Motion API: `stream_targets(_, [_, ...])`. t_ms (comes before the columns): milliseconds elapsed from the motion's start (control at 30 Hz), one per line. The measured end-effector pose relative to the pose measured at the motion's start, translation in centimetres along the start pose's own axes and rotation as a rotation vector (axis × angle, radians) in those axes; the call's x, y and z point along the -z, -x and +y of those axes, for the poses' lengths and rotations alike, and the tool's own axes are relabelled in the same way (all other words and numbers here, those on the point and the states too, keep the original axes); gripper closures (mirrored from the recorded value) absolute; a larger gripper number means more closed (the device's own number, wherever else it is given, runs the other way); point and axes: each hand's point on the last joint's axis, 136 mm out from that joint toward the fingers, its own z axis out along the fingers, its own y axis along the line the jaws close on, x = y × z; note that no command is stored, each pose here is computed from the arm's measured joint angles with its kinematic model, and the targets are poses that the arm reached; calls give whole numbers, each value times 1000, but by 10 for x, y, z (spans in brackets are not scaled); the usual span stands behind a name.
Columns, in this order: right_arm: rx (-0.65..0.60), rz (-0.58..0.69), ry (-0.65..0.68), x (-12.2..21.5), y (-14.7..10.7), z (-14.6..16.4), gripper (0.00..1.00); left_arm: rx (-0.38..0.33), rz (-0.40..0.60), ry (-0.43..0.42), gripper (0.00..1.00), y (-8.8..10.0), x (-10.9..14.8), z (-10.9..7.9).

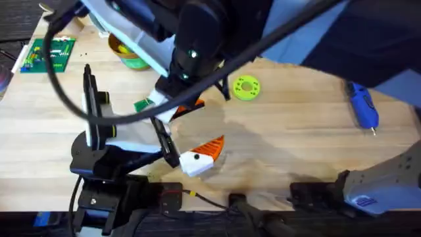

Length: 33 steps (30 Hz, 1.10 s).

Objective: Pick up the gripper from the table and insert it into the empty holder that is missing its gripper. Then pick up a screw, insert it into the mounting hole, and use the screwdriver to tighten it. Finally, clean up the table by picking up the vegetable and placing it into the bucket.

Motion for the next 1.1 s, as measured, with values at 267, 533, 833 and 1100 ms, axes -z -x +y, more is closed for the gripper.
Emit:
stream_targets(267, [-177, -61, -48, 22, 6, -71, 133, -14, -4, 0, 8, 1, 0, 0])
stream_targets(533, [-342, -154, -153, 62, -1, -152, 128, -14, -4, 0, 8, 1, 0, 0])
stream_targets(833, [-614, -322, -312, 91, -14, -265, 128, -14, -4, 0, 8, 1, 0, 0])
stream_targets(1100, [-769, -305, -408, 131, -73, -309, 127, -21, -4, 0, 413, 1, 0, 0])
